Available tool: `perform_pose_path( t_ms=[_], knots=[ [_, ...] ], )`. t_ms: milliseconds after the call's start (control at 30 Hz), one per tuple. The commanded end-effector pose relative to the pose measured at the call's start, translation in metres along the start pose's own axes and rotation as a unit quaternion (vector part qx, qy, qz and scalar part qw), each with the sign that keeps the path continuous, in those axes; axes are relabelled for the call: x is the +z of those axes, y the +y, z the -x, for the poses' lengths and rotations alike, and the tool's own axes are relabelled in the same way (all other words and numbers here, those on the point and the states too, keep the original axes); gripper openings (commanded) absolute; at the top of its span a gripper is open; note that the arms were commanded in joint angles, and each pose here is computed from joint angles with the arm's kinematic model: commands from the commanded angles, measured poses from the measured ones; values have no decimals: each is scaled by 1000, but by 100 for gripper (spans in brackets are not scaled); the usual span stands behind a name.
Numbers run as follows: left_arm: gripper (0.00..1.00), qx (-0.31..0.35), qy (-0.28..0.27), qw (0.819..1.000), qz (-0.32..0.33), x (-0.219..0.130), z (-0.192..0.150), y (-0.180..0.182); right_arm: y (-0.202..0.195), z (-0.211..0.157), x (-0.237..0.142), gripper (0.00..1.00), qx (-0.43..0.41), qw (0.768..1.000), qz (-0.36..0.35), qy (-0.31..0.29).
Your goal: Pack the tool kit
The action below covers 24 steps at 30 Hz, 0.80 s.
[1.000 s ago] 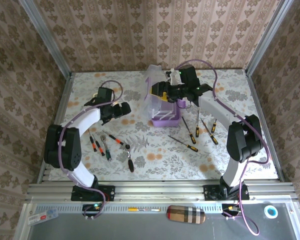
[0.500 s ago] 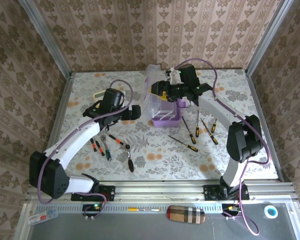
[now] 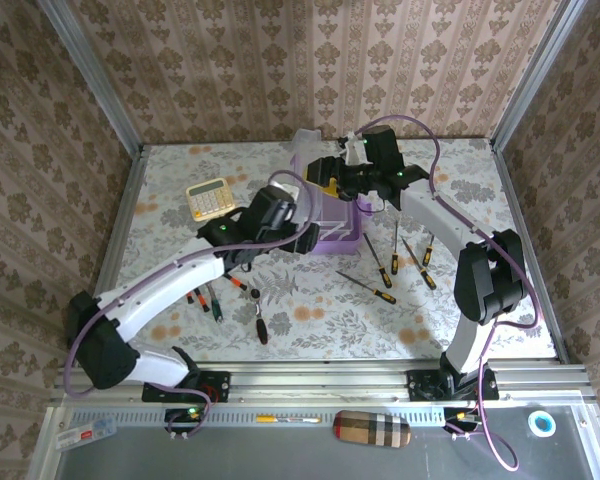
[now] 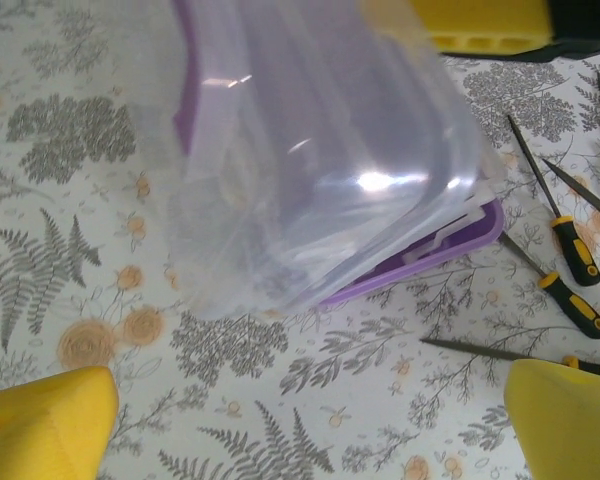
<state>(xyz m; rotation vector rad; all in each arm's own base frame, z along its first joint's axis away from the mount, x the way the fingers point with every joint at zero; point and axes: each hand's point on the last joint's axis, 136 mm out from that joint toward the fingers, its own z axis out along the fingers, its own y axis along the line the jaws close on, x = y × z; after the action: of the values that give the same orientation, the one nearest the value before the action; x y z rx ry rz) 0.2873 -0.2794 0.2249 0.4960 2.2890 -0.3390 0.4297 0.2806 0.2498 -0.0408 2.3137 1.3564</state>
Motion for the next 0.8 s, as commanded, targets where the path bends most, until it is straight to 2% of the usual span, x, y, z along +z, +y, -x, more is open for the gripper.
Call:
perform_pose_path(
  t_ms=[0,100,233,467,633,767],
  knots=[
    [100,18,-30,999,41,3,17,-3,17,15,-13,76,-7,1000,17,-24],
    [100,16,-41,997,66,9,23,-3,15,26,-18,76,7,999,26,-40],
    [100,8,-51,994,97,17,31,2,16,31,-12,75,25,998,48,-32],
    [100,26,-54,992,110,31,38,-4,17,38,-15,75,30,997,53,-41],
    [100,33,-62,988,136,38,40,1,14,45,-28,75,30,997,48,-53],
    [98,41,-64,988,137,44,41,-1,2,53,-55,75,31,996,30,-82]
  ],
)
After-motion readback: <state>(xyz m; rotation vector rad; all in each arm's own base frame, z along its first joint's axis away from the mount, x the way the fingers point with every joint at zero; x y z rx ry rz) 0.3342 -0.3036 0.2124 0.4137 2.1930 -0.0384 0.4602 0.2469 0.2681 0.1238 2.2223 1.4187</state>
